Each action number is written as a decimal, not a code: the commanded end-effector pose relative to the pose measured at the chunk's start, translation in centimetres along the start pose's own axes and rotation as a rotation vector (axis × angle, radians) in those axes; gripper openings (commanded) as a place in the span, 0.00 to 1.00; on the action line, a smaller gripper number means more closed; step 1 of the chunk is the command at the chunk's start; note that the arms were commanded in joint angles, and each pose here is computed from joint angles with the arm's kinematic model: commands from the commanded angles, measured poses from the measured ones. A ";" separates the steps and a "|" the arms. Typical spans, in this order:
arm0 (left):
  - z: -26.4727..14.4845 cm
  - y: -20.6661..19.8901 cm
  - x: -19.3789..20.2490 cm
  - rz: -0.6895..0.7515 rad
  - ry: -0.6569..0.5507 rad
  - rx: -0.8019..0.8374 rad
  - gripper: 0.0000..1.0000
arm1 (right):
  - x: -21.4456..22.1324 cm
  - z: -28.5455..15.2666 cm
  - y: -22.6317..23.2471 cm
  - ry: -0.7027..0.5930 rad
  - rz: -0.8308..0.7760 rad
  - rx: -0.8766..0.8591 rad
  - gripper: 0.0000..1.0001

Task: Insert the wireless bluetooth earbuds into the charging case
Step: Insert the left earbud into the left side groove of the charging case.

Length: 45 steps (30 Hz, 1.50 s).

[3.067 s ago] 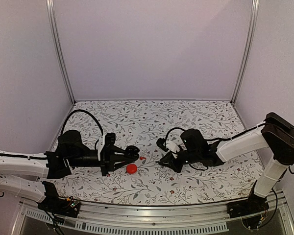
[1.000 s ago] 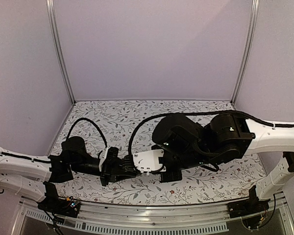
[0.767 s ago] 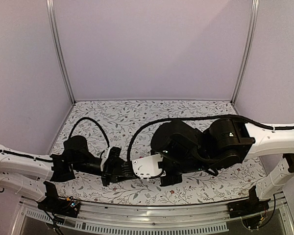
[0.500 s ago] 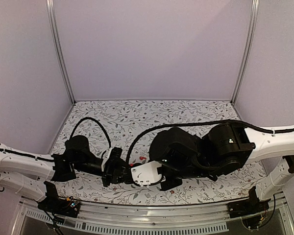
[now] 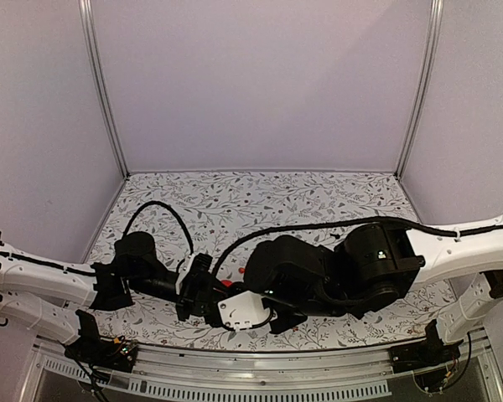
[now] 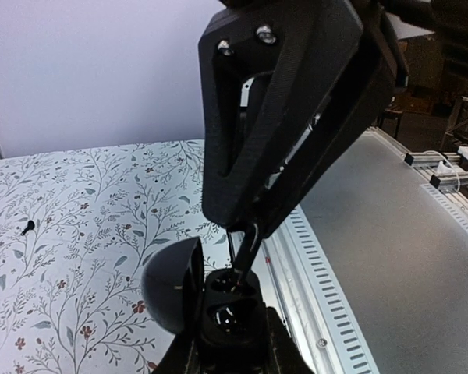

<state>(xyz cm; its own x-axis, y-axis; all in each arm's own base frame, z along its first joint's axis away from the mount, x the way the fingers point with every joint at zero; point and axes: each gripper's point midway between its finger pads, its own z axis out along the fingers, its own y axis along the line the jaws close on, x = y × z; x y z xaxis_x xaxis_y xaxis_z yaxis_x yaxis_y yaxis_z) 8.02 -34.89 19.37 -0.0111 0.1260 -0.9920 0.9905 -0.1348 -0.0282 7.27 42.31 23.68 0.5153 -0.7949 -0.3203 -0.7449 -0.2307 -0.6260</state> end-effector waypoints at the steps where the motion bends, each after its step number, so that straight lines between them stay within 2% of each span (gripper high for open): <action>1: 0.5 -0.8 -1.3 0.047 -0.031 0.034 0.00 | -0.2 0.6 0.5 0.013 -0.029 0.008 0.05; 12: 0.7 -1.0 -0.7 0.113 -0.004 0.028 0.01 | -0.2 1.0 1.4 0.041 -0.085 0.008 0.04; 25: 1.2 -0.8 0.0 0.118 0.037 0.016 0.00 | -0.5 0.9 2.1 0.033 -0.106 -0.006 0.04; 45: 2.1 -0.9 1.3 0.167 0.117 0.012 0.00 | 0.2 1.2 4.5 0.030 -0.153 -0.099 0.02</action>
<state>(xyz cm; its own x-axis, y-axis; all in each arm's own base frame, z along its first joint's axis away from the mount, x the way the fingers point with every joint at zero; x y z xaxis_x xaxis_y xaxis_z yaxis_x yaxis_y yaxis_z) 6.86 -35.96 17.35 0.1281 0.2146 -0.9683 0.9806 -0.1735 0.0913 5.65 42.17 21.25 0.5867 -0.7789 -0.2217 -0.6946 -0.3432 -0.6323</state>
